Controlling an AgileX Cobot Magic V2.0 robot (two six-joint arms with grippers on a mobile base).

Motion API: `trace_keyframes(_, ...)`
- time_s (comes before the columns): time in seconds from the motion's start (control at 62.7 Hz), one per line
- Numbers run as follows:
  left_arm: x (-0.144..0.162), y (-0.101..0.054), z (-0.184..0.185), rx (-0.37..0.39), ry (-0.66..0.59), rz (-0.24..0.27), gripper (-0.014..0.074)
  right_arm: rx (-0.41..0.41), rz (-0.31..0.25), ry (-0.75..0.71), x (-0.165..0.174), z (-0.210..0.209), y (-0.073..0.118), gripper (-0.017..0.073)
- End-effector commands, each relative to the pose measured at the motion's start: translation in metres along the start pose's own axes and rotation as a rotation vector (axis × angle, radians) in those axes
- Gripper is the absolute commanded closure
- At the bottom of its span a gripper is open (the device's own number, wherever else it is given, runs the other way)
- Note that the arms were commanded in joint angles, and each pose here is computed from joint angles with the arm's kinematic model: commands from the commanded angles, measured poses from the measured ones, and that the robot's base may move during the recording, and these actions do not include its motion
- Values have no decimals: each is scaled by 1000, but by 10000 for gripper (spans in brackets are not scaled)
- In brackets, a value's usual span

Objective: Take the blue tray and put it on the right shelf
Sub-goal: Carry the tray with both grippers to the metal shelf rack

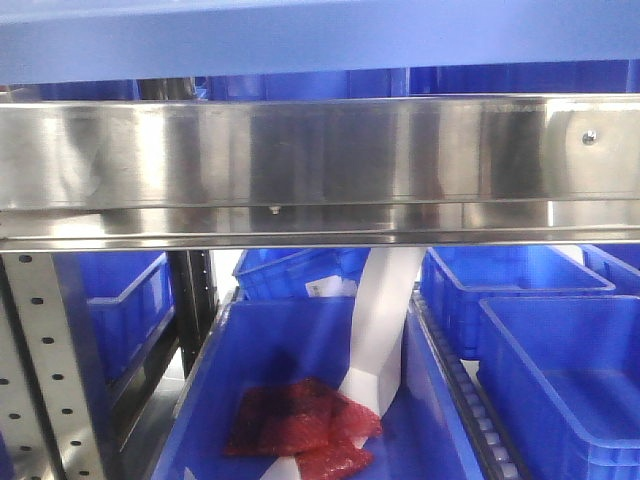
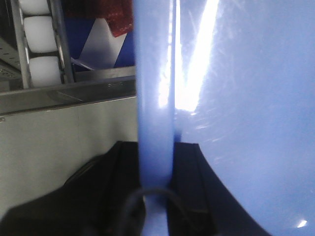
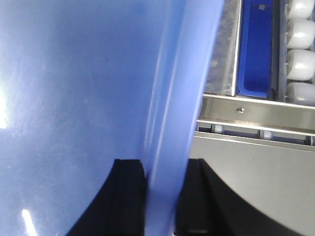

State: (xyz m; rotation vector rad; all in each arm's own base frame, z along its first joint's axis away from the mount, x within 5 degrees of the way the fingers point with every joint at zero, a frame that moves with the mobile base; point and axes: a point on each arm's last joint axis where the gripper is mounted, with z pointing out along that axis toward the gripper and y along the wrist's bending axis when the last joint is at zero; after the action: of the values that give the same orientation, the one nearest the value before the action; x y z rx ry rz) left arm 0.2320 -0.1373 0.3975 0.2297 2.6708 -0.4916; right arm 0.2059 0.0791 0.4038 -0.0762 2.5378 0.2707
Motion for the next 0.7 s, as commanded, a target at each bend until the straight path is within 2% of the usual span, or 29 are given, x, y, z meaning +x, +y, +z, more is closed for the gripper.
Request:
trace_keyframes(0.0,9,2,-19,-32,34,35,642,17,-41,-113,-8,-19,-3,503)
trace_keyframes(0.447,5,2,-16,-33,7,37,642,15,-41,-120,-8,-19,-3,503)
trace_keyframes(0.574,-4,0,-15,-28,-9,114,642,-2,-39,-150,-11,-20,-1,503)
trace_keyframes(0.686,-25,-4,-24,-24,-74,108,642,-45,-31,-223,-23,-25,4,503)
